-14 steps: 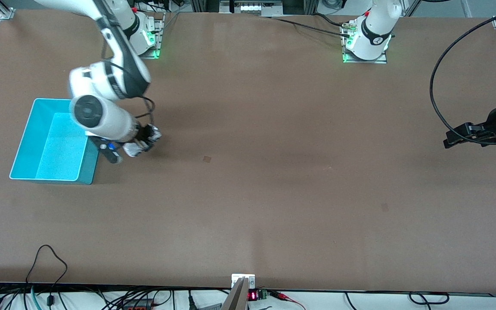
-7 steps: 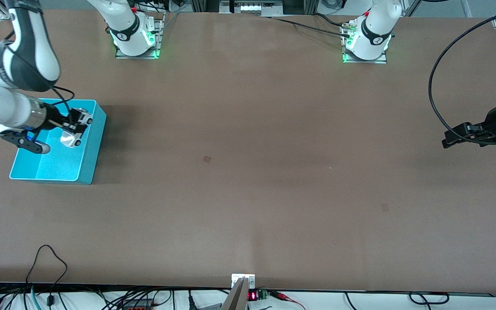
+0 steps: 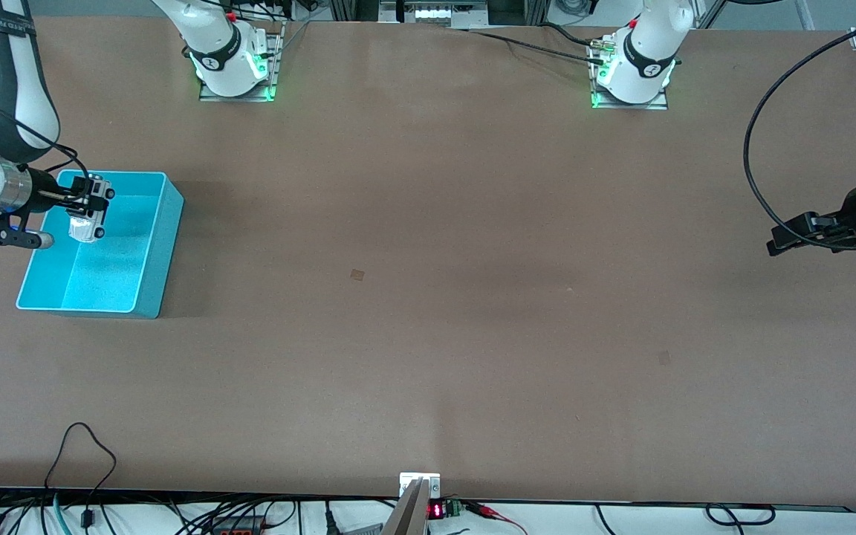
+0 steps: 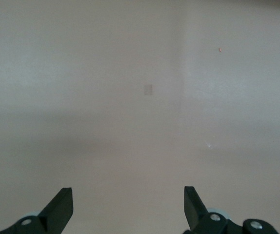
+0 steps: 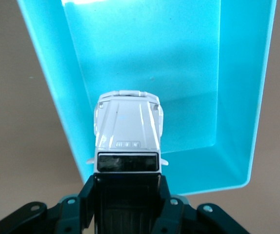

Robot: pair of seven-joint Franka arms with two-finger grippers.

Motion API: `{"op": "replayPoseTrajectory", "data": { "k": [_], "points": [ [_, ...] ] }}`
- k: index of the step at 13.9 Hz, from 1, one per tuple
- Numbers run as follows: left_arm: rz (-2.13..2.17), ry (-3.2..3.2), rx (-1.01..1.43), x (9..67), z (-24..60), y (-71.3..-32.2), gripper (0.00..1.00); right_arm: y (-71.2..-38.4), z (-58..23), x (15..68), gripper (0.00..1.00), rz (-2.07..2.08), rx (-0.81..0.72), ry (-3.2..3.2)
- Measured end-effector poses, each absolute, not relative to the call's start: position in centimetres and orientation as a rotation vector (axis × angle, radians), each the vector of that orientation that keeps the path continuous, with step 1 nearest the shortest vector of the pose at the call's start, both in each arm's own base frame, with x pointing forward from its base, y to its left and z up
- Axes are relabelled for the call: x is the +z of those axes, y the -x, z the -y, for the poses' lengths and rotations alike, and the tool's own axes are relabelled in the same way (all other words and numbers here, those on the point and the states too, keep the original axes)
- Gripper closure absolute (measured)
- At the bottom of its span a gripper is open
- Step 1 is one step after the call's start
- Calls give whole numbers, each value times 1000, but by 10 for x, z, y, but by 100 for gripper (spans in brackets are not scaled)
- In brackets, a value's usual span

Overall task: Wind and store white jeep toy
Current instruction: 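Lower the held jeep into the turquoise bin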

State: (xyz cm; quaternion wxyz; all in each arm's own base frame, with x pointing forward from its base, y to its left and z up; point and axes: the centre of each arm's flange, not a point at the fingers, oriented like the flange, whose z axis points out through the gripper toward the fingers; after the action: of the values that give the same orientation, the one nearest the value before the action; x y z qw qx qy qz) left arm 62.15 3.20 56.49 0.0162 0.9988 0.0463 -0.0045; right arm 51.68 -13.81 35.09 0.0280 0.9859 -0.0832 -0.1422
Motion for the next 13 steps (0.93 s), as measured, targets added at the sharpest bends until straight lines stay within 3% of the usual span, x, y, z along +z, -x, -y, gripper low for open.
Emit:
{"op": "replayPoseTrajectory", "data": {
  "k": [13],
  "points": [
    [-161,-3104,-27,559,-39,-621,0,-517,163,226,48,110,-363,-3048]
  ]
}}
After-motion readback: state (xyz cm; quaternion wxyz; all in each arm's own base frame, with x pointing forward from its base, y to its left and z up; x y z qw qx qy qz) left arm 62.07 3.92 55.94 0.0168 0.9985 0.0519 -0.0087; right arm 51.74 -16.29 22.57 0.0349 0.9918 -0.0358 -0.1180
